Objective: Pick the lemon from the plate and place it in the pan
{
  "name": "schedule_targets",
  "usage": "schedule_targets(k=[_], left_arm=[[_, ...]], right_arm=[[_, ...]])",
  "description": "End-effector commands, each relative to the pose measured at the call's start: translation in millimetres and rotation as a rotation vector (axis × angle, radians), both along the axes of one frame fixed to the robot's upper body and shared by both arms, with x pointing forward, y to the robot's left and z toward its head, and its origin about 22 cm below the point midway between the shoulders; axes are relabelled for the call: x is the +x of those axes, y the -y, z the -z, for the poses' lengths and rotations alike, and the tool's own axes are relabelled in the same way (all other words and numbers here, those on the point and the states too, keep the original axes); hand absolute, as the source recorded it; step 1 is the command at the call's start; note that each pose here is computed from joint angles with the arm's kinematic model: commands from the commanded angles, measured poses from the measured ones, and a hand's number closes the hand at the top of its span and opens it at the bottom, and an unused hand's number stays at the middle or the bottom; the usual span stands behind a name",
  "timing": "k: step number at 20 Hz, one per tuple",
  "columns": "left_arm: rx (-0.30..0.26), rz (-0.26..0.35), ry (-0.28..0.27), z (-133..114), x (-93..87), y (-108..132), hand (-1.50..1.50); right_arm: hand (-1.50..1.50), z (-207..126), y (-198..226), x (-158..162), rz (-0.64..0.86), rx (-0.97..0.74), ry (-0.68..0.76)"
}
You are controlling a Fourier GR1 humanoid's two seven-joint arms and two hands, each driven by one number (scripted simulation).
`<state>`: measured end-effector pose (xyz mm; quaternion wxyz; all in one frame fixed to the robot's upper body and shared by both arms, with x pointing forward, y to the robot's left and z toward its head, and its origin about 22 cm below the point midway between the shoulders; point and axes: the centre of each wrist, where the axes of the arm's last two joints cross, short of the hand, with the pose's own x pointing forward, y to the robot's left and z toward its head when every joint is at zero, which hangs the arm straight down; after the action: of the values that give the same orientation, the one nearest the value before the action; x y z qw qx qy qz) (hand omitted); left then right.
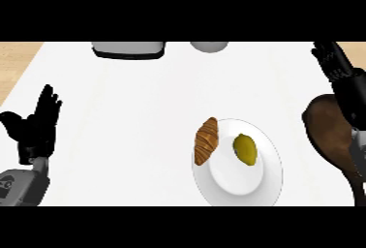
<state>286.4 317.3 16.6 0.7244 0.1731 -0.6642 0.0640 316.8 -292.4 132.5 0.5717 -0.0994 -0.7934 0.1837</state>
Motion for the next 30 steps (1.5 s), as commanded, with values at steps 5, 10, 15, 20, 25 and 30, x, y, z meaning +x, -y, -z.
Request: schedule_targets(k=[5, 10, 15, 20, 25, 30], left_arm=[[-0.053, 0.184, 0.1, -39, 15.4, 40, 0.0], [-0.129, 0.231, 0.042, -25, -3.8, 32, 0.0], [-0.128, 0.25, 0.034, -33, -2.6, 41, 0.0], [-0.121, 0.255, 0.044, -31, -3.9, 52, 0.0], [-0.117, 0.233, 0.047, -19, -17.1, 55, 0.0], [-0.118, 0.256, 0.047, -49, -4.9, 46, 0.0]], right_arm=[[1.5, 12, -38, 9, -0.459, 0.372, 0.105], [1.5, 74, 39, -42, -0.271, 0.066, 0.212], [-1.5, 104, 114, -63, -0.222, -0.074, 0.15], [-1.5, 65, 108, -42, -0.32, -0.278, 0.242], [-1.5, 16, 92, -31, -0.355, -0.411, 0.222], [-1.5, 7, 39, -10, -0.359, -0.664, 0.183]])
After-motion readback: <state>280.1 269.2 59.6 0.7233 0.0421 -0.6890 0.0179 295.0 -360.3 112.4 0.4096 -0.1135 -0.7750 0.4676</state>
